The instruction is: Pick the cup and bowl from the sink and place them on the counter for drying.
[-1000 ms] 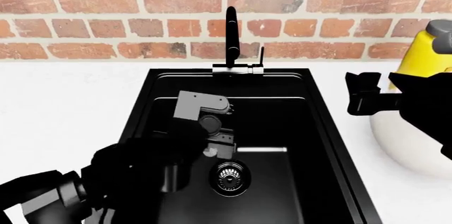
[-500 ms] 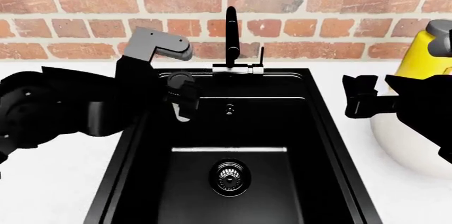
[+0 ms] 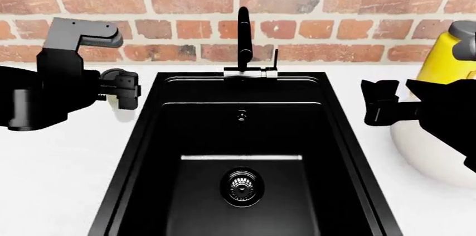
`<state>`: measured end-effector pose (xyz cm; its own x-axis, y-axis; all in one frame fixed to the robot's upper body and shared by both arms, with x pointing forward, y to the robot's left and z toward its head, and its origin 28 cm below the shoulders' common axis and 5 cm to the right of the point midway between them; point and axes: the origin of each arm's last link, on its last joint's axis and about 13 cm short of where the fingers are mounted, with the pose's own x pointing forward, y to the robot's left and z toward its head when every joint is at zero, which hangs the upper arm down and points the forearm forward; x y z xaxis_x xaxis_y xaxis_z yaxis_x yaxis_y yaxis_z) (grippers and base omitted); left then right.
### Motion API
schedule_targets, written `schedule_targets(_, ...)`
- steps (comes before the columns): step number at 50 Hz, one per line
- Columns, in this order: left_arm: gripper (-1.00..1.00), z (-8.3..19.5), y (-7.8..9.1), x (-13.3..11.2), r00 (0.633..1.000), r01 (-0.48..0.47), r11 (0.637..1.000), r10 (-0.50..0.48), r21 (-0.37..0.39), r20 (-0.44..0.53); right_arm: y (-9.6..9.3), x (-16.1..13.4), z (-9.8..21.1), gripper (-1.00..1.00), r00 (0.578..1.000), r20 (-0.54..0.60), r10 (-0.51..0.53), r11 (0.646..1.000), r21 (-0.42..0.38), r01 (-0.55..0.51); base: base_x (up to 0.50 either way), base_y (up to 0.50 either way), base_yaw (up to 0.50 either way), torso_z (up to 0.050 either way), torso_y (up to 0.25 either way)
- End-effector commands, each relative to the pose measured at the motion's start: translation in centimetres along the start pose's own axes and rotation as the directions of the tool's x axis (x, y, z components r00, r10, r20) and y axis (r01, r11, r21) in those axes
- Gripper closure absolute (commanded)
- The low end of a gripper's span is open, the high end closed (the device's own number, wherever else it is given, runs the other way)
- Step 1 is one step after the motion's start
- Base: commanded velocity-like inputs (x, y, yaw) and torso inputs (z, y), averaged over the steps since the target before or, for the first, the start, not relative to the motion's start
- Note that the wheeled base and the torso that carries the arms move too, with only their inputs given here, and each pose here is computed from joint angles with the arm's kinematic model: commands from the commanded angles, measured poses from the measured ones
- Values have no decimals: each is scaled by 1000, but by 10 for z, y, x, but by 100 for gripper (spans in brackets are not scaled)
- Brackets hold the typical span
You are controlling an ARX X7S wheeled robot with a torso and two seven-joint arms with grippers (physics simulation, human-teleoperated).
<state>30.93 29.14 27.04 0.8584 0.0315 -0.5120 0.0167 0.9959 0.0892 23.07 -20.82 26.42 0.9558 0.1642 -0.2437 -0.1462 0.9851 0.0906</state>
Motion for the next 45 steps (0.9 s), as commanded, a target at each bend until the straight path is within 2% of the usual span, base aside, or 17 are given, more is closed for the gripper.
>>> schedule_targets(1,100,-8,32,2,992,-127,989,124,-71,-36,0,-1,0,-100,1000,-3,-1,1000,-1,1,0,0,0,0,0)
schedule_targets(15,100,-27,49,14,976,-200,978,194,-60,-100,0,0,-2,-100,1000,-10,-1,1000,-3,1,0,0,0,0,0)
schedule_targets(19,100,-32,49,19,971,-217,974,209,-59,-115,1,1,-3,-100,1000,-12,0,1000,-2,0,0,0,0,0,3)
schedule_targets(26,100,-37,53,19,970,-210,976,201,-58,-133,0,1,-5,-100,1000,-15,-3,1000,0,3,0,0,0,0,0)
schedule_targets(35,100,-49,47,26,967,-205,976,192,-66,-168,0,1,-7,-100,1000,-22,-3,1000,0,3,0,0,0,0,0)
schedule_targets(44,100,-48,56,23,968,-203,976,187,-83,-170,1,1,-6,-100,1000,-23,-1,1000,-2,1,0,0,1,0,0)
schedule_targets(45,-100,-47,56,24,968,-203,975,187,-84,-170,1,1,-6,-100,1000,-24,-1,1000,-1,1,0,0,4,0,0)
